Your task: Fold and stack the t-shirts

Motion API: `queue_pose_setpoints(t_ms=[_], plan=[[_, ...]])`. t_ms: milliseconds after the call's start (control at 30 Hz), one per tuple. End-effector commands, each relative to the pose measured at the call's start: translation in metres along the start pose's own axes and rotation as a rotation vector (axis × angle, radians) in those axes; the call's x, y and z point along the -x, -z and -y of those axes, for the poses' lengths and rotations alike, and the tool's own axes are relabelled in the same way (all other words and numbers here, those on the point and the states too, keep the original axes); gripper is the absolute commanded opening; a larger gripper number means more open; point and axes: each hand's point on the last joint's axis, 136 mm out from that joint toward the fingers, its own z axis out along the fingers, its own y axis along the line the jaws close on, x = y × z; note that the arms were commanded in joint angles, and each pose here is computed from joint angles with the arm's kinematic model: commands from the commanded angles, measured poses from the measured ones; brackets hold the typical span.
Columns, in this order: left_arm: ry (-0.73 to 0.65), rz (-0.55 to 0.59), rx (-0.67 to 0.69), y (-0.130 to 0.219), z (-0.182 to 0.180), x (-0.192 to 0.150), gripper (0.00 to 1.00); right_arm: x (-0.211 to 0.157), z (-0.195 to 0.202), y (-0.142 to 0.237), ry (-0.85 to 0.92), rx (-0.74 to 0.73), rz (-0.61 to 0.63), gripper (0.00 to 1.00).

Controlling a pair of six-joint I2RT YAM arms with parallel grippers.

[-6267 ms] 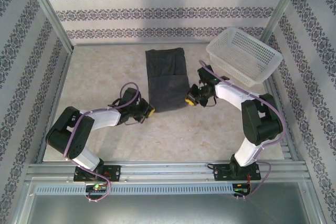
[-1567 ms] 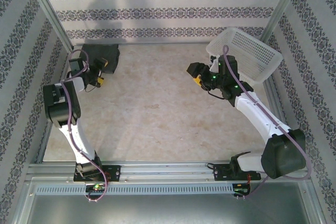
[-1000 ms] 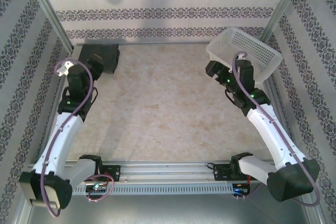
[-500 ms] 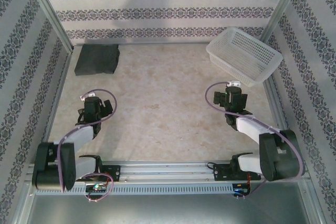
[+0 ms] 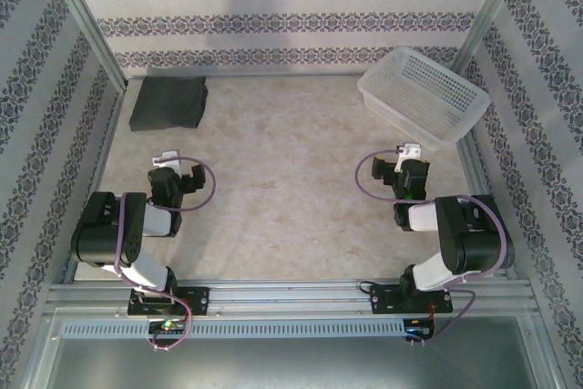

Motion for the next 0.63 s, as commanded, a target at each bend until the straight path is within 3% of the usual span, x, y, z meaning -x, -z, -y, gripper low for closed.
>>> queue_pose_setpoints(t_ms=[0,67,600], plan=[[-0.041,0.04,-0.04,-0.0075,0.0128,0.0265,1.0,0.0294,-0.008,-0.0042,0.012,0.034,0.07,0.98],[-0.045,0.084,-0.043,-0.0071,0.0131,0.0298,1.0,0.0321,-0.0083,-0.0037,0.013,0.034,0.093,0.98],[-0.046,0.079,-0.042,-0.0056,0.0135,0.0293,1.0,0.031,-0.011,-0.0031,0.022,0.043,0.085,0.98]])
